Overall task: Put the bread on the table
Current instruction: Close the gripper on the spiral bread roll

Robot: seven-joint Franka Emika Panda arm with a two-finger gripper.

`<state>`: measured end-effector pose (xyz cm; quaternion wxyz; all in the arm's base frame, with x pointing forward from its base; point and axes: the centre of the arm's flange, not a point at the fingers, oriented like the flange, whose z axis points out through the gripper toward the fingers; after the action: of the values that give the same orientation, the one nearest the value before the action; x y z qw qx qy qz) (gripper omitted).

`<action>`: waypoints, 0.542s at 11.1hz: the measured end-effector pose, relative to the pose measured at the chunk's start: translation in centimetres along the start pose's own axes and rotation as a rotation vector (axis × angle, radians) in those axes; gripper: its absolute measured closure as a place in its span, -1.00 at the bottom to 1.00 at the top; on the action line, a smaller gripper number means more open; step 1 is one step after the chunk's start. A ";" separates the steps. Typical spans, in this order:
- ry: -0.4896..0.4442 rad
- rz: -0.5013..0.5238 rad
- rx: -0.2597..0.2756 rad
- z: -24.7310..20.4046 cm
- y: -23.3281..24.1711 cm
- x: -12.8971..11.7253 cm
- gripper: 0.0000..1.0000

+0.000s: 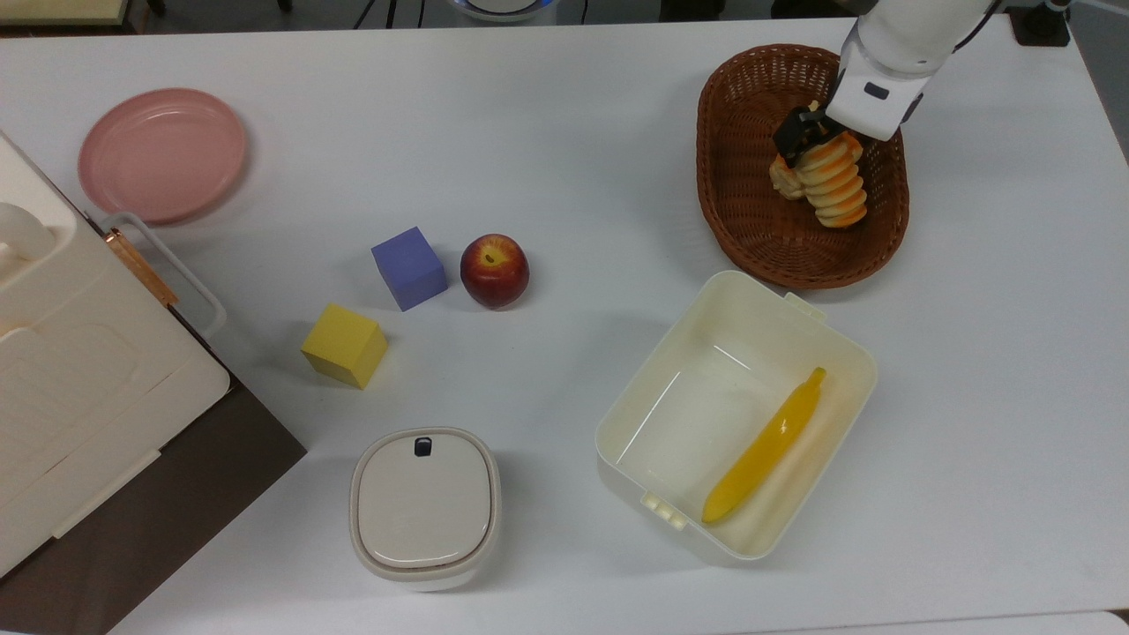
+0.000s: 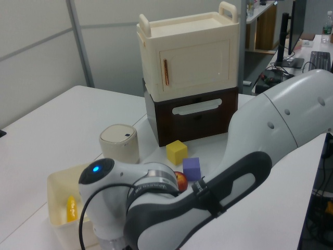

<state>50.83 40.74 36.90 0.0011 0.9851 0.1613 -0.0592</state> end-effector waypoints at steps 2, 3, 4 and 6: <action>-0.026 -0.049 -0.084 1.8 -0.6 -1.0 -0.93; -0.042 -0.075 -0.131 2.4 -0.8 -1.6 -0.59; -0.051 -0.085 -0.151 2.5 -1.0 -1.8 -0.24; -0.040 -0.080 -0.154 1.8 -0.6 -1.6 -0.11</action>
<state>48.89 40.78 35.29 0.0777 0.9735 0.2047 -0.0663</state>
